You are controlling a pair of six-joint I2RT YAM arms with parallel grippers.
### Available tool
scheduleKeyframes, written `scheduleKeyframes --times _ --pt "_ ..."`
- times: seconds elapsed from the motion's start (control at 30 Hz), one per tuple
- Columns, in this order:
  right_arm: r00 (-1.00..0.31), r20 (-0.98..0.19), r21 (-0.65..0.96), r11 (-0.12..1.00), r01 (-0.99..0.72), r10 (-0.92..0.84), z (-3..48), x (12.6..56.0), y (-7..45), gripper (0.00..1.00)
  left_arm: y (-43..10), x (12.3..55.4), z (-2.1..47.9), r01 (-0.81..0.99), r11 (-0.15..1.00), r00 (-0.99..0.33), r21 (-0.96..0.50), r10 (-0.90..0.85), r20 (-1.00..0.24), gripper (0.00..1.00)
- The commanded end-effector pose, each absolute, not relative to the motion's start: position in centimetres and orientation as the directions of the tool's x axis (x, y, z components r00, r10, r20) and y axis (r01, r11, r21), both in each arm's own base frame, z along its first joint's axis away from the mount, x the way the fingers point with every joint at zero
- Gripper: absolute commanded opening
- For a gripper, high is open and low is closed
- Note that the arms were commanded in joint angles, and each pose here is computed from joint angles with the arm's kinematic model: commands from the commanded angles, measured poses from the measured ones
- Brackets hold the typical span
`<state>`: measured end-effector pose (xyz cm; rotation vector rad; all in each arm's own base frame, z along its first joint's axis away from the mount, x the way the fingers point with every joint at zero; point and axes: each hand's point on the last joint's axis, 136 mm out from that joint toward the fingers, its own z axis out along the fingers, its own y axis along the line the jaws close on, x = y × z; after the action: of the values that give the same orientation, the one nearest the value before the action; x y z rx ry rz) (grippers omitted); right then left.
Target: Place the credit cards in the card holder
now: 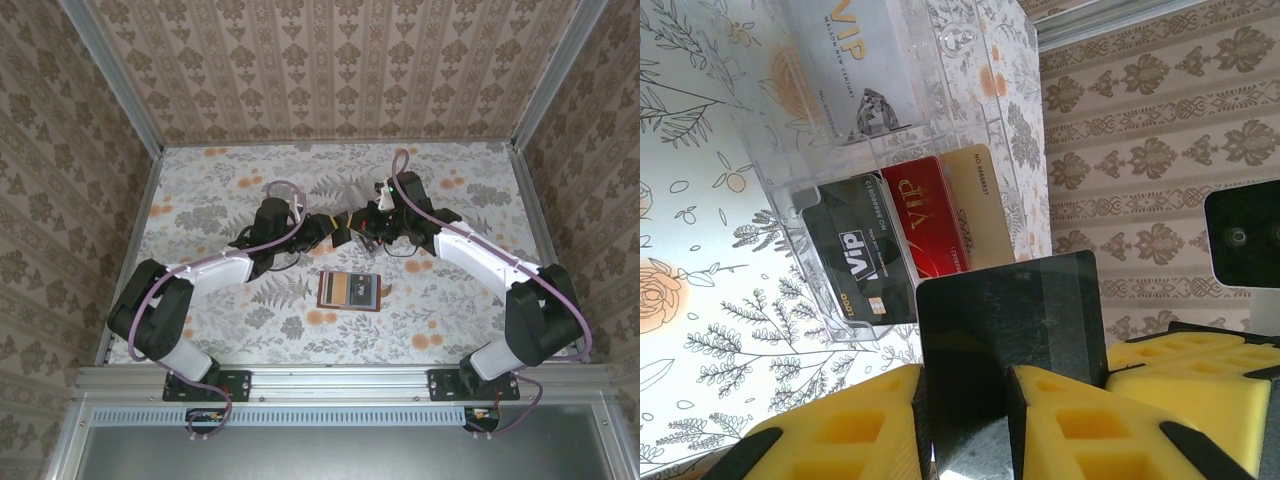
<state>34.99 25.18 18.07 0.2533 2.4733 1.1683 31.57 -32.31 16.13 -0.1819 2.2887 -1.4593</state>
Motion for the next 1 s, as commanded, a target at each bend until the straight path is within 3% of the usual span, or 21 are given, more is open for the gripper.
scheduleKeyframes --times 0.0,0.47,0.67,0.87,0.97 --pt "-0.926 -0.242 0.799 0.601 -0.021 0.290 18.0 34.5 26.3 0.08 -33.3 31.7 18.2 0.177 0.392 -0.898 -0.903 -0.310 -0.311 0.27" --pt "-0.938 -0.216 0.803 0.597 -0.011 0.273 17.6 34.5 26.7 0.13 -33.3 31.6 17.6 0.176 0.402 -0.901 -0.898 -0.302 -0.312 0.27" --pt "-0.928 -0.232 0.770 0.638 0.008 0.292 17.4 34.4 25.7 0.05 -33.1 31.5 17.1 0.162 0.414 -0.903 -0.896 -0.304 -0.303 0.27" --pt "-0.895 -0.304 0.478 0.865 0.152 0.326 15.3 32.6 20.2 0.01 -31.3 31.1 14.1 0.083 0.527 -0.904 -0.846 -0.318 -0.287 0.44" --pt "-0.871 -0.348 0.330 0.915 0.231 0.346 14.3 31.2 17.9 0.00 -30.2 30.3 12.1 0.044 0.605 -0.917 -0.795 -0.292 -0.273 0.48"
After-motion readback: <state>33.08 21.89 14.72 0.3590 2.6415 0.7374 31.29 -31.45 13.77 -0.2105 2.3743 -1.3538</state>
